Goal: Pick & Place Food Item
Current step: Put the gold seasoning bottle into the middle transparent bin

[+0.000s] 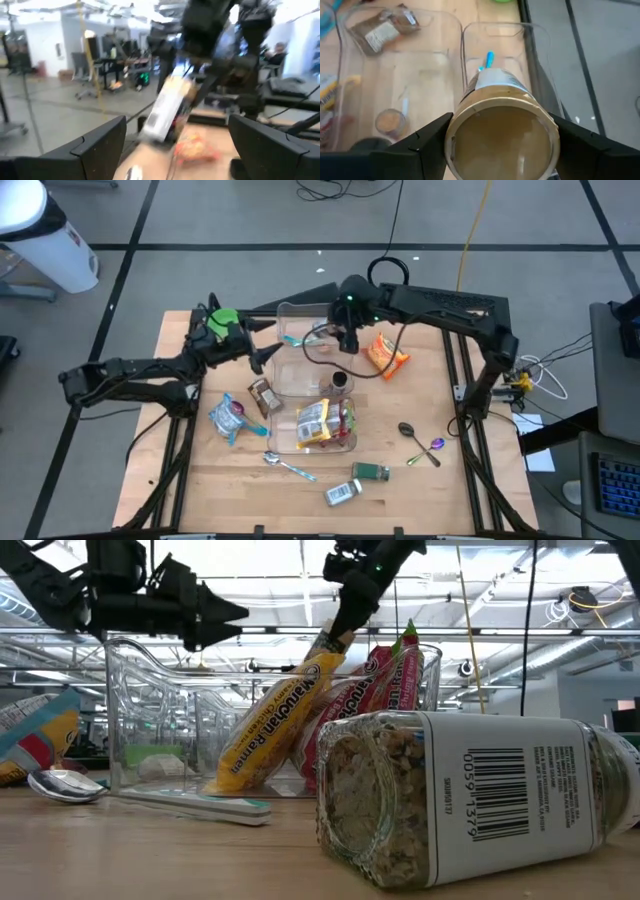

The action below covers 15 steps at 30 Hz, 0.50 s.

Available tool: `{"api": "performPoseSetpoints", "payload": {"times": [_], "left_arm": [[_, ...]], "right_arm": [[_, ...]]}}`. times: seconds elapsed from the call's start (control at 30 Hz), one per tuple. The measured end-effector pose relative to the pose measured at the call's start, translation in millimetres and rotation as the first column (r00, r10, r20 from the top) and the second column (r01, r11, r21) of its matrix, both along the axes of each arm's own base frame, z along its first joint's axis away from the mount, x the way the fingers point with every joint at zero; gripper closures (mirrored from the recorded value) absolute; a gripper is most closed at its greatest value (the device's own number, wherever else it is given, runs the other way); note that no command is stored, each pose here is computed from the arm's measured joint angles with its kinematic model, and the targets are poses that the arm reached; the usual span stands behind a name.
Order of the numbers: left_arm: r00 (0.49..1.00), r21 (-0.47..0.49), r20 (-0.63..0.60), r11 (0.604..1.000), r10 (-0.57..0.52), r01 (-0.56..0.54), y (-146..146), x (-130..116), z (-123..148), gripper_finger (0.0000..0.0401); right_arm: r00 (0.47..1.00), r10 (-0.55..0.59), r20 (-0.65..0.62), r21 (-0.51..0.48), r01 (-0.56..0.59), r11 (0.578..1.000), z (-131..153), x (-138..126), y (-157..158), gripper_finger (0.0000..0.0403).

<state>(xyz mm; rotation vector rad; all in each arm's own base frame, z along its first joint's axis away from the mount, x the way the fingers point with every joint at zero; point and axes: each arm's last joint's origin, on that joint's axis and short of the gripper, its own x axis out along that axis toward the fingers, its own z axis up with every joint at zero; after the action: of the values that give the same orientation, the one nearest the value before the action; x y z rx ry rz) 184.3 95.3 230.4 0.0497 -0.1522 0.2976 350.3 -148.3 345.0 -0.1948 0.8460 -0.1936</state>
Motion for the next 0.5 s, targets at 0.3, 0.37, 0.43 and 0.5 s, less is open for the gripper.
{"api": "performPoseSetpoints", "payload": {"times": [0.3,0.37,0.43,0.5], "left_arm": [[0.999,-0.003,-0.045,1.000,-0.009,0.009,17,-10,-4,0.0043],[0.999,0.008,-0.035,0.999,-0.042,0.042,20,-13,-3,0.0043],[0.997,0.021,-0.015,0.997,-0.079,0.079,23,-16,0,0.0043],[0.995,0.027,-0.014,0.995,-0.100,0.101,27,-21,2,0.0043]], "right_arm": [[0.998,-0.007,-0.069,0.093,0.013,0.996,8,22,0,0.0136],[0.997,0.004,-0.082,0.100,0.004,0.995,5,25,0,0.0136],[0.991,0.021,-0.135,0.115,-0.006,0.993,-4,27,2,0.0136],[0.984,0.039,-0.175,0.119,-0.018,0.993,-9,27,5,0.0136]]}}
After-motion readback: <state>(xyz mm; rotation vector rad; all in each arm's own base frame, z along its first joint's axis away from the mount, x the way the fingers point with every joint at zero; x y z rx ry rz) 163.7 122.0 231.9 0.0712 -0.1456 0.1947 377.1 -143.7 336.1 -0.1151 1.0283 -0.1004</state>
